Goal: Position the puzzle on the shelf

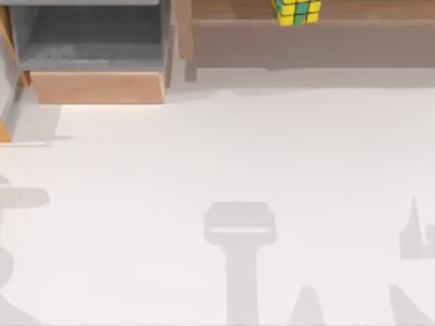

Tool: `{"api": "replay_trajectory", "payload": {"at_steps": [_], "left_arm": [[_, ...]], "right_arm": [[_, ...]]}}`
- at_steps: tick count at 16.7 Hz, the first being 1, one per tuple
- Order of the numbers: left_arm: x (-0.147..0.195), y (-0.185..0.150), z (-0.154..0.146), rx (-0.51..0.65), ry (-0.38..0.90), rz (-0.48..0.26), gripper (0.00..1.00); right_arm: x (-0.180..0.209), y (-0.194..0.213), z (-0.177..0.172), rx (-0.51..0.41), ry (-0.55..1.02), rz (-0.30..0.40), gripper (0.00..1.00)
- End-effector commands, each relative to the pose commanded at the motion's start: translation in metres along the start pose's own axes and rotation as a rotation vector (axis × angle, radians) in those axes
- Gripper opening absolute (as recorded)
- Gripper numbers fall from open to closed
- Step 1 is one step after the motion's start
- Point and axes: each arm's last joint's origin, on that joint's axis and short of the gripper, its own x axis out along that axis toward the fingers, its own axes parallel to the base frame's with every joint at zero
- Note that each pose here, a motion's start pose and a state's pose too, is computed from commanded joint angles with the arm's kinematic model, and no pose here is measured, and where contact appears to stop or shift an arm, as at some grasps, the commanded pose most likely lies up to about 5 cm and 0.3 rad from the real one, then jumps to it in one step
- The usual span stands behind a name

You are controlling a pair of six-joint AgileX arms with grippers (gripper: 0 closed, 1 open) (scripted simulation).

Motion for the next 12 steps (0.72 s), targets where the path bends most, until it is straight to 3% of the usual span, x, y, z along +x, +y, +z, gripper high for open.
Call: {"api": "replay_trajectory", "payload": {"at_steps": [3,9,12], "left_arm": [[0.002,-0.003,-0.001,-0.006,0.003,-0.012,0.00],[0.055,-0.001,-0.003,0.001,0.005,-0.004,0.00],[0.061,0.000,-0.001,-0.005,0.004,-0.006,0.00]], "right_arm": [[0.000,0.000,0.000,0.000,0.000,0.000,1.00],[0.000,0.000,0.000,0.000,0.000,0.000,1.00],[0.000,0.000,0.000,0.000,0.000,0.000,1.00]]}}
